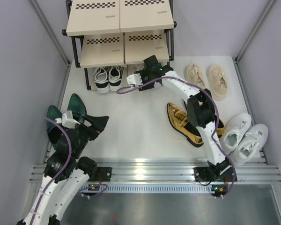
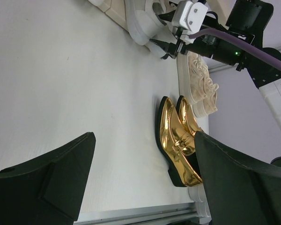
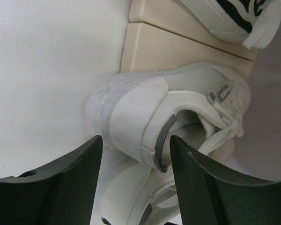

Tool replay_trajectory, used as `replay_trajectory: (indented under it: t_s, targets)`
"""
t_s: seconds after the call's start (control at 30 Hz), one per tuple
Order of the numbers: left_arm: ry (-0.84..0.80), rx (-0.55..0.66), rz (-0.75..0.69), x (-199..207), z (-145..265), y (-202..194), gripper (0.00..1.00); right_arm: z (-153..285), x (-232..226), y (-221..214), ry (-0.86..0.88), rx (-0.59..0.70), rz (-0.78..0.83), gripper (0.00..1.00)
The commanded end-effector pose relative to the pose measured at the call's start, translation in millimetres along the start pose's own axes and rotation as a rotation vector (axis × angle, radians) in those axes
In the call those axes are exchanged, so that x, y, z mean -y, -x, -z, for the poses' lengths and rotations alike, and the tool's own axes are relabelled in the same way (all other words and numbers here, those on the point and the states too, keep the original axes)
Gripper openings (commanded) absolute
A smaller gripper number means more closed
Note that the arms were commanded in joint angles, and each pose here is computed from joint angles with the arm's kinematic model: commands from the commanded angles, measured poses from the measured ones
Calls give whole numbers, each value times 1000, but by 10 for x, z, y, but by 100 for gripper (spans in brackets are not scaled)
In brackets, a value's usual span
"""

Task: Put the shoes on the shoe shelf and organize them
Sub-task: Place the shoe at the shoe shelf, then adjust the shoe at the shoe shelf.

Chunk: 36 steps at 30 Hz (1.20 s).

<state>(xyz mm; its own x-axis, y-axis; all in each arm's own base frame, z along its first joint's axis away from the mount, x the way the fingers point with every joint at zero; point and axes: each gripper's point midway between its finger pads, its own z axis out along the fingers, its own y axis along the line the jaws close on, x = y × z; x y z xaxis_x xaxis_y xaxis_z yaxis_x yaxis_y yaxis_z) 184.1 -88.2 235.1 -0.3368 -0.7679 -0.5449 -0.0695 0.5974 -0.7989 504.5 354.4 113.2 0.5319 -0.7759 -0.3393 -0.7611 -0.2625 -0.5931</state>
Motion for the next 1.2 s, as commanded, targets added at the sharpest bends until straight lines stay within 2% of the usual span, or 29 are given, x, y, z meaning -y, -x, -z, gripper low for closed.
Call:
replay_trajectory:
  t_s: [0.0, 0.17, 0.2, 0.23, 0.3, 0.33, 0.5, 0.6, 0.63, 0.73, 0.77, 0.83, 0.87, 1.0, 1.1, 1.17]
  targets:
    - [-25, 5, 10, 49, 14, 15, 92, 344, 305, 151, -103, 45, -33, 60]
    - [-31, 4, 11, 65, 24, 17, 92, 442, 310, 216, -111, 70, -71, 64]
    - [-32, 5, 11, 70, 27, 21, 92, 458, 309, 261, -111, 88, -78, 69]
    - [-36, 5, 13, 79, 33, 24, 92, 546, 383, 307, -138, 102, -84, 80]
    - [-36, 7, 12, 81, 35, 30, 92, 629, 395, 416, -140, 149, -140, 90]
    - [-37, 8, 9, 85, 38, 33, 92, 745, 440, 485, -154, 172, -157, 99]
    - [-37, 26, -4, 109, 50, 87, 92, 1143, 471, 744, -188, 270, -293, 99]
    - [-25, 28, -21, 113, 32, 107, 92, 1454, 450, 885, -179, 323, -453, 100]
    - [-17, 15, -25, 111, 10, 87, 92, 1589, 436, 880, -175, 346, -571, 99]
    - [9, -12, -38, 96, -54, 46, 92, 1810, 393, 887, -147, 410, -775, 99]
    - [6, -19, -43, 110, -70, 36, 92, 1815, 293, 763, -111, 416, -907, 100]
    - [8, -28, -50, 128, -109, 28, 92, 1881, 254, 635, -124, 421, -1028, 99]
    - [3, -32, -52, 143, -120, 21, 92, 1800, 103, 405, -121, 372, -1078, 99]
    - [-11, -26, -51, 192, -151, 38, 92, 1642, -150, -89, -189, 255, -1081, 97]
    - [-7, -29, -45, 189, -159, 33, 92, 1489, -273, -421, -217, 177, -1006, 92]
    - [-12, -31, -39, 200, -152, 29, 92, 1339, -303, -607, -225, 125, -945, 83]
